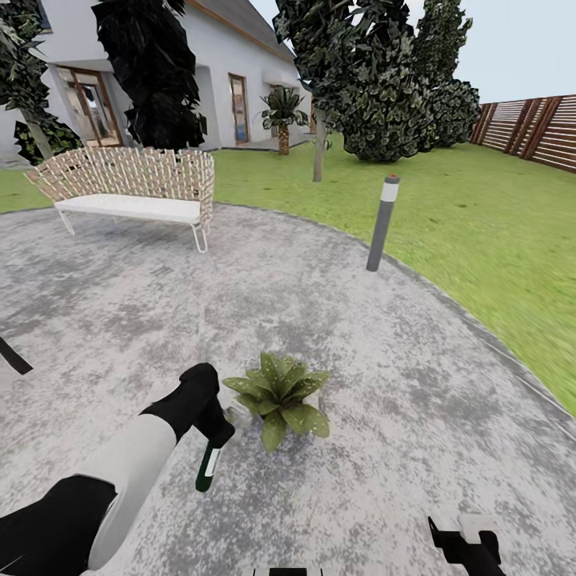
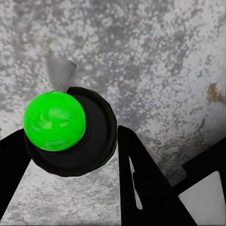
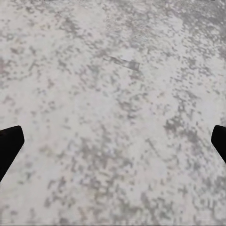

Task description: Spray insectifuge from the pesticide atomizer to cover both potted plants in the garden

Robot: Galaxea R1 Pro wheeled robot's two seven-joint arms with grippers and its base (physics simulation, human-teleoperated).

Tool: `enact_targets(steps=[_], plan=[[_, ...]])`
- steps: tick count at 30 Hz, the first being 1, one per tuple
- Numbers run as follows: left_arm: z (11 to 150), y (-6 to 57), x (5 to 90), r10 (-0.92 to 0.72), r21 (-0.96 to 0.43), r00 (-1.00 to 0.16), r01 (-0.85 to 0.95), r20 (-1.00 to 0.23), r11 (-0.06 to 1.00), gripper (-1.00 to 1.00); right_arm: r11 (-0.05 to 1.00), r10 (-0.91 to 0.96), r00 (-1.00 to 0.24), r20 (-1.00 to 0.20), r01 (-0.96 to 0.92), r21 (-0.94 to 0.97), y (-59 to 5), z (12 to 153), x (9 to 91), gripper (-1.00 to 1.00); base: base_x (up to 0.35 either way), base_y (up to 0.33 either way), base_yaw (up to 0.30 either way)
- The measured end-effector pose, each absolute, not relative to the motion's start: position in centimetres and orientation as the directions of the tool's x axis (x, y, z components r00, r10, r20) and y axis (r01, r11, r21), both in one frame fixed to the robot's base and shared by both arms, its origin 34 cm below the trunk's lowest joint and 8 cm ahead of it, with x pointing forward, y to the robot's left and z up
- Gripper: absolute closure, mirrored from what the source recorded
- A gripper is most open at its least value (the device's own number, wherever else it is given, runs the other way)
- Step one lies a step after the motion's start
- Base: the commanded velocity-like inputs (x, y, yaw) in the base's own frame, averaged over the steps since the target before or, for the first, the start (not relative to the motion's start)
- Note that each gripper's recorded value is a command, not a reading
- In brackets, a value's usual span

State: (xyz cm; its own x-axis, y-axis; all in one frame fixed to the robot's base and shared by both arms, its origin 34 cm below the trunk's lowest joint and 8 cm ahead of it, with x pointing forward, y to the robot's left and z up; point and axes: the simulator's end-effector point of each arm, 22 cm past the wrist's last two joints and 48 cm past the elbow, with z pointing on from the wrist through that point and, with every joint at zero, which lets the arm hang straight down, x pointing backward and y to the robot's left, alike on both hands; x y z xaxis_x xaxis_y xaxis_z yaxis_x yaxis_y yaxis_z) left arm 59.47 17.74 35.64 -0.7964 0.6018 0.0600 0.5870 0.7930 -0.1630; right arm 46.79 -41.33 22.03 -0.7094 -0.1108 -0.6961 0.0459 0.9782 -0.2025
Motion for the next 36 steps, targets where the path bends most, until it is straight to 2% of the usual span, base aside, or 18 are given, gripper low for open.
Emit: enact_targets(steps=[5, 15, 20, 24, 32, 36], plan=[[35.6, 17.2, 59.3, 0.604, -0.174, -0.795, 0.588, 0.057, 0.79, 1.0, 0.978, -0.11, -0.71, -0.696, 0.047, -0.202, -41.4, 22.0, 46.8, -1.0, 0.225, 0.0, 0.0], [32.0, 17.3, 53.9, 0.608, -0.233, -0.783, 0.572, 0.132, 0.786, 1.0, 0.978, -0.111, -0.71, -0.695, 0.045, -0.203, -41.3, 22.0, 46.8, -1.0, 0.008, 0.0, 0.0], [34.1, 16.7, 56.8, 0.604, -0.214, -0.793, 0.578, 0.081, 0.788, 1.0, 0.978, -0.111, -0.711, -0.694, 0.045, -0.202, -41.3, 22.0, 46.8, -1.0, 0.0, 0.0, 0.0], [38.4, 14.9, 60.0, 0.618, -0.285, -0.786, 0.588, 0.019, 0.757, 1.0, 0.979, -0.11, -0.712, -0.693, 0.044, -0.2, -41.2, 21.9, 46.7, -1.0, 0.0, 0.0, 0.0], [39.5, 14.1, 61.0, 0.625, -0.282, -0.781, 0.601, -0.006, 0.748, 1.0, 0.979, -0.11, -0.71, -0.695, 0.046, -0.201, -41.2, 22.0, 46.8, -1.0, 0.001, 0.0, 0.0], [39.4, 14.0, 60.9, 0.643, -0.269, -0.766, 0.619, 0.002, 0.738, 1.0, 0.978, -0.109, -0.709, -0.696, 0.048, -0.201, -41.2, 22.0, 46.8, -1.0, 0.232, 0.0, 0.0]])
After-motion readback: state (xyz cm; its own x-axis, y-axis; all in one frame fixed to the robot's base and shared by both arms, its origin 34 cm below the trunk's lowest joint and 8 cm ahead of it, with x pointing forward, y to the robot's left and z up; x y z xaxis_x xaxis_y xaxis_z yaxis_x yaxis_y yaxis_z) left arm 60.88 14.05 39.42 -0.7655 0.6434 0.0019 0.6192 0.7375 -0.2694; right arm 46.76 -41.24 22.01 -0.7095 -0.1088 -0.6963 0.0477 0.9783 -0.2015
